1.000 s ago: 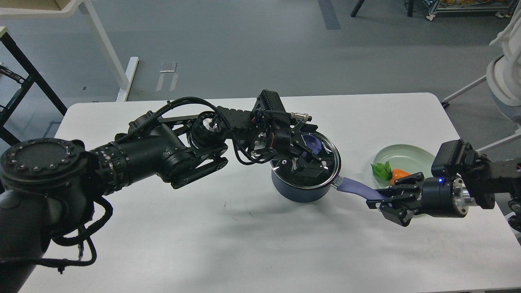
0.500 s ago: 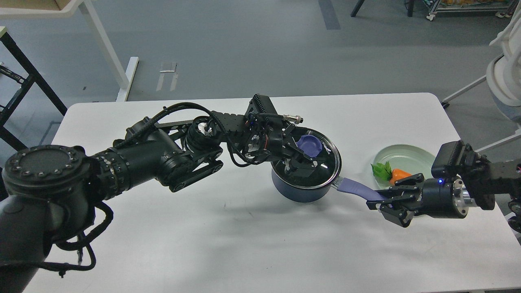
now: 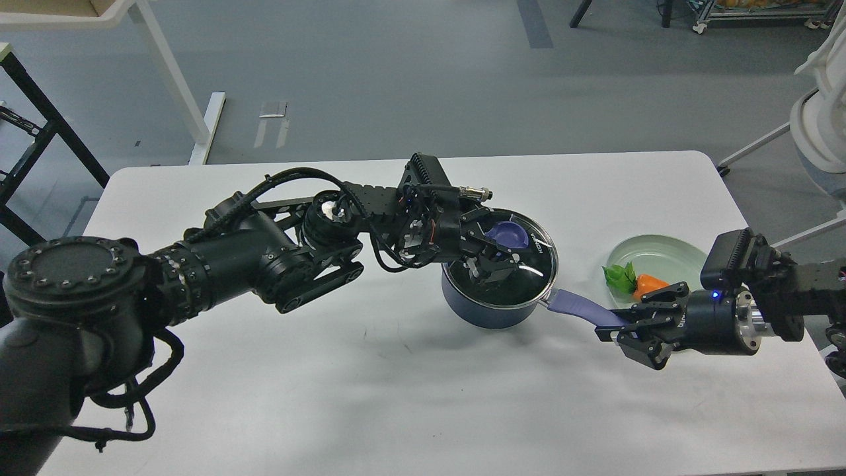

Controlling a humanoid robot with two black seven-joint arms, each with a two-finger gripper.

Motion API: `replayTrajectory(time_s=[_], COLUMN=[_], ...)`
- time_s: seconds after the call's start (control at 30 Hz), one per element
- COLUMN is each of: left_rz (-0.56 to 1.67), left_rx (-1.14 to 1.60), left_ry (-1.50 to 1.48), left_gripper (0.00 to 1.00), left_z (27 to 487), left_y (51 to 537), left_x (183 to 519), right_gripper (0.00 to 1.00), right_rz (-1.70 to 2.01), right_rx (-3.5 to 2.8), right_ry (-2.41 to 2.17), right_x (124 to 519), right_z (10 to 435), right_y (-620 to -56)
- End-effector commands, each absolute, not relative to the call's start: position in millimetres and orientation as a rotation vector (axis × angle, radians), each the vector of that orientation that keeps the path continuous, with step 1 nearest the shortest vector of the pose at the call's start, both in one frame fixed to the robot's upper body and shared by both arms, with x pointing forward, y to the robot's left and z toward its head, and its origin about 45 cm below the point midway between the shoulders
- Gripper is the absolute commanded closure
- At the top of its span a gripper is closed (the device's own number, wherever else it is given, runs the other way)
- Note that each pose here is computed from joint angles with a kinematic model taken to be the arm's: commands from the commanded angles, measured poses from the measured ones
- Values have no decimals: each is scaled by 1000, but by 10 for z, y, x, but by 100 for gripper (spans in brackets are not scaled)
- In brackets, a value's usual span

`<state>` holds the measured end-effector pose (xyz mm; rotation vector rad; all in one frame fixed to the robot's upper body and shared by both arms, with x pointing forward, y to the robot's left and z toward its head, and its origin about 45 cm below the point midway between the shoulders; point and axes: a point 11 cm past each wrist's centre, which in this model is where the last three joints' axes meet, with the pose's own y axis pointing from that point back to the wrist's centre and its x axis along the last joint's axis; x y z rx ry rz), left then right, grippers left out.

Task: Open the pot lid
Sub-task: 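Lift the glass lid off the pan with the left gripper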

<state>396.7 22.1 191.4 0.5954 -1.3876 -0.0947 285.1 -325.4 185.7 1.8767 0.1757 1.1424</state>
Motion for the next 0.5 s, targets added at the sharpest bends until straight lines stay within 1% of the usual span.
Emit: replayTrajectory(time_s=[0.0,0.07,0.2,0.3,0.4,0.47], left_rz=[-91,-89,-79,-57,-34,-27], left_rx=[585,590,609,653,710,774], left_ry=[-1403,-1411,-1457,-1462,-1444,-1418], left_gripper=[61,61,60,60,60,60], left_z=[2008,2080,2382,2515,2588,2555], left_y=[296,443,796,1235,1729,2115], left_x=[3984,4004,4084,4094,4025,3950], right_gripper=[66,66,66,66,65,65], right_rz=[1143,1142,1143,1146,1149,1149], right_rx=[1877,1876,1874,1872,1871,1871], right_ry=[175,174,173,172,171,171], right_x=[2849,2849,2853,2861,2870,2870], right_z=[1854,1856,1862,1871,1881,1881], right_y=[-3254,-3260,-3265,-3263,-3260,-3260])
